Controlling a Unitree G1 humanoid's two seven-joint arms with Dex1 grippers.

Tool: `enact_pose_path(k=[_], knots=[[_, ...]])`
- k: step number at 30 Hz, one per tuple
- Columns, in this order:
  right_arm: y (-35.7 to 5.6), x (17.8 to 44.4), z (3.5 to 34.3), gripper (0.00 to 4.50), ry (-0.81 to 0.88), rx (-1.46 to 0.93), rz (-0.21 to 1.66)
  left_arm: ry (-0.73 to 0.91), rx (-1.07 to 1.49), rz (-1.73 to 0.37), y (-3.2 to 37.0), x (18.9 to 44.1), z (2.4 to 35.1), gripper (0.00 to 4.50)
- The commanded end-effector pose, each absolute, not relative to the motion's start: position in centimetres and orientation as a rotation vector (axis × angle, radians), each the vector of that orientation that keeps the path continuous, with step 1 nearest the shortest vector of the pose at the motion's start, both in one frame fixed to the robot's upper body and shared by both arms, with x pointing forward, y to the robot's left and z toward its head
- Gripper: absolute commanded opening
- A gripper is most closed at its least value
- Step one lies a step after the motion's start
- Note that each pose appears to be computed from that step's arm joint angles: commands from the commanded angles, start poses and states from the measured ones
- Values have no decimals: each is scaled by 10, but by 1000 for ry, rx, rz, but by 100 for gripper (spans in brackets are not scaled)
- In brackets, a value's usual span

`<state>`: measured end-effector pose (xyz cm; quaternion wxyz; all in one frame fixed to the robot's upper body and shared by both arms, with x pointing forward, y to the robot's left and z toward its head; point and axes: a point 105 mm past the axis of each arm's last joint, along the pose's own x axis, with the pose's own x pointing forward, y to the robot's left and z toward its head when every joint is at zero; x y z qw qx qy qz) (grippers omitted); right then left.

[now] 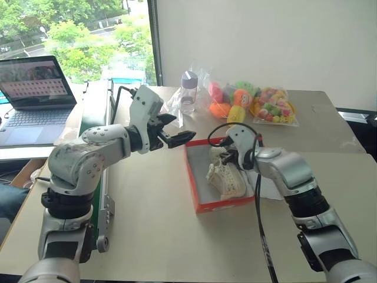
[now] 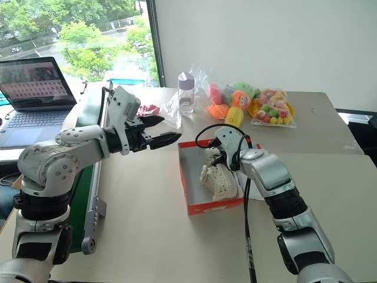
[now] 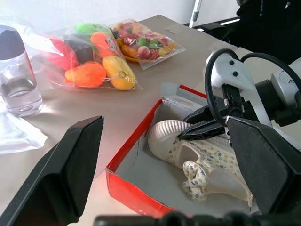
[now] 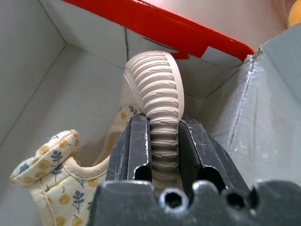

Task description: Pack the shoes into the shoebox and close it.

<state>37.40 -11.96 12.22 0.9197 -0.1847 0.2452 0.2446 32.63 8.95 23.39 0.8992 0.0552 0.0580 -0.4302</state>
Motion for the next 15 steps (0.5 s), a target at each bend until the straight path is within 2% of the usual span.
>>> enact_pose_path(k=[1, 7, 9, 15], knots=[[-122, 377, 138, 234, 440, -482, 496, 60, 143, -889, 90, 320, 250, 450], [-116, 378, 167, 443, 373, -534, 513, 65, 147, -863, 94, 321, 249, 450], [-114, 378, 176, 448, 356, -532, 523, 67, 147, -851, 96, 322, 249, 450], [-100, 372, 234, 448, 237, -430, 577, 59, 124, -774, 109, 328, 253, 450]])
